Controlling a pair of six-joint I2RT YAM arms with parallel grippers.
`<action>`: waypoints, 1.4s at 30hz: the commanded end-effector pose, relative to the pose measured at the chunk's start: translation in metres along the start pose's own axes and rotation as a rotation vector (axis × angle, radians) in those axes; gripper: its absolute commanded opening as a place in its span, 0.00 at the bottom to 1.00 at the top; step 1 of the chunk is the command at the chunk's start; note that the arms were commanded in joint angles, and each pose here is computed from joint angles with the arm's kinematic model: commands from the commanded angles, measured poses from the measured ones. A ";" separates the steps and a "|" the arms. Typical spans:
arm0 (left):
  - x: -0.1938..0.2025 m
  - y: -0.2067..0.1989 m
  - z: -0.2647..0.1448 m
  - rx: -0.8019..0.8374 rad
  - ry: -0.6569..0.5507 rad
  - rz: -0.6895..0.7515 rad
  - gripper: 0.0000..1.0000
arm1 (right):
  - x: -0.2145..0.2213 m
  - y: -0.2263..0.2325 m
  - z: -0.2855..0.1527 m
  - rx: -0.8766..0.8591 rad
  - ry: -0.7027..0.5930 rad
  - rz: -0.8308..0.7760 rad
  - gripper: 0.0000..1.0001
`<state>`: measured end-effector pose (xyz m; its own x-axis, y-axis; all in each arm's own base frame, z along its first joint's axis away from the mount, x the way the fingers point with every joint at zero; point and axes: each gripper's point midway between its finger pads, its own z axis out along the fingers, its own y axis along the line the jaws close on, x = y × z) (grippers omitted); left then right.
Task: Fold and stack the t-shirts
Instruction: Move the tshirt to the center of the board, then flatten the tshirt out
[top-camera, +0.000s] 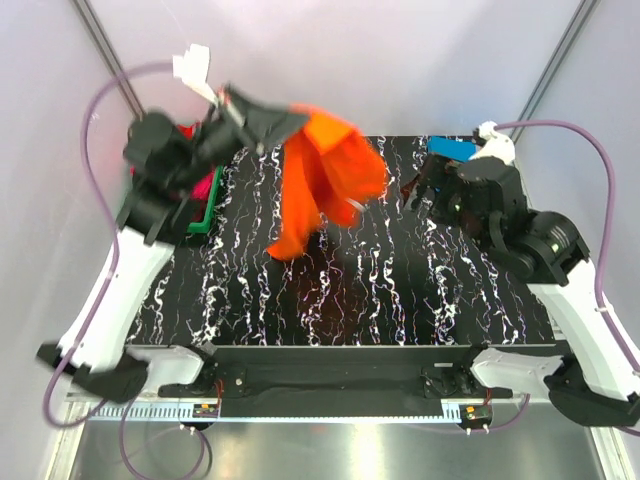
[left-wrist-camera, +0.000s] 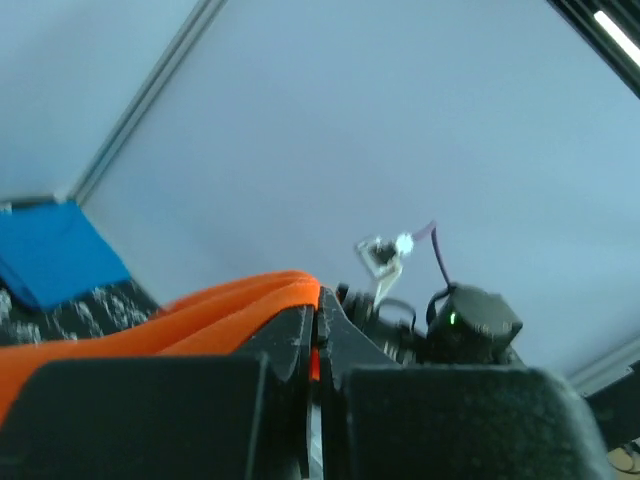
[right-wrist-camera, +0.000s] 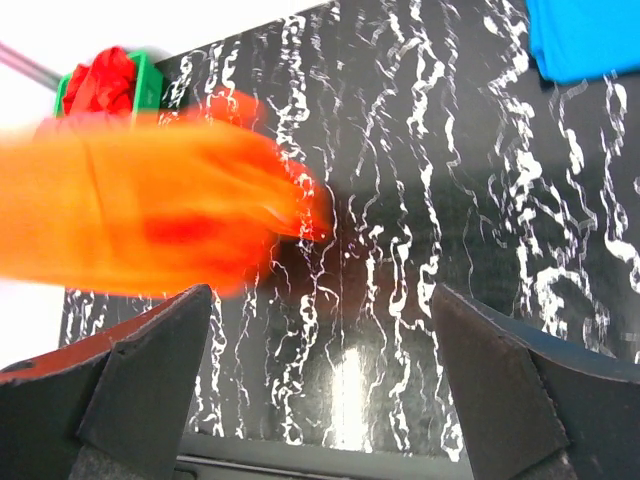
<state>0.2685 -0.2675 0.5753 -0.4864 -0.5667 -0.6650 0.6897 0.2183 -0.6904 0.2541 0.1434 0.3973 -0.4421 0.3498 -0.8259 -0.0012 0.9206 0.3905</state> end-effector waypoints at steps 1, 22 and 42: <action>0.053 0.065 -0.024 -0.168 0.040 -0.143 0.00 | -0.004 -0.015 -0.007 0.046 -0.062 0.122 0.98; 0.136 0.307 -0.092 -0.695 0.222 -0.429 0.00 | 0.178 -0.039 0.056 -0.028 0.472 -0.261 0.70; 0.113 0.330 -0.068 -0.718 0.212 -0.533 0.00 | 0.264 0.038 0.139 -0.218 0.532 -0.474 0.55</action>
<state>0.4050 -0.2017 0.2373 -0.7814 -0.5950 -0.1883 -0.1607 0.4834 -0.8605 0.2396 0.2670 0.1189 -0.8080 -0.2543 -0.5315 -0.4027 0.8968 0.1830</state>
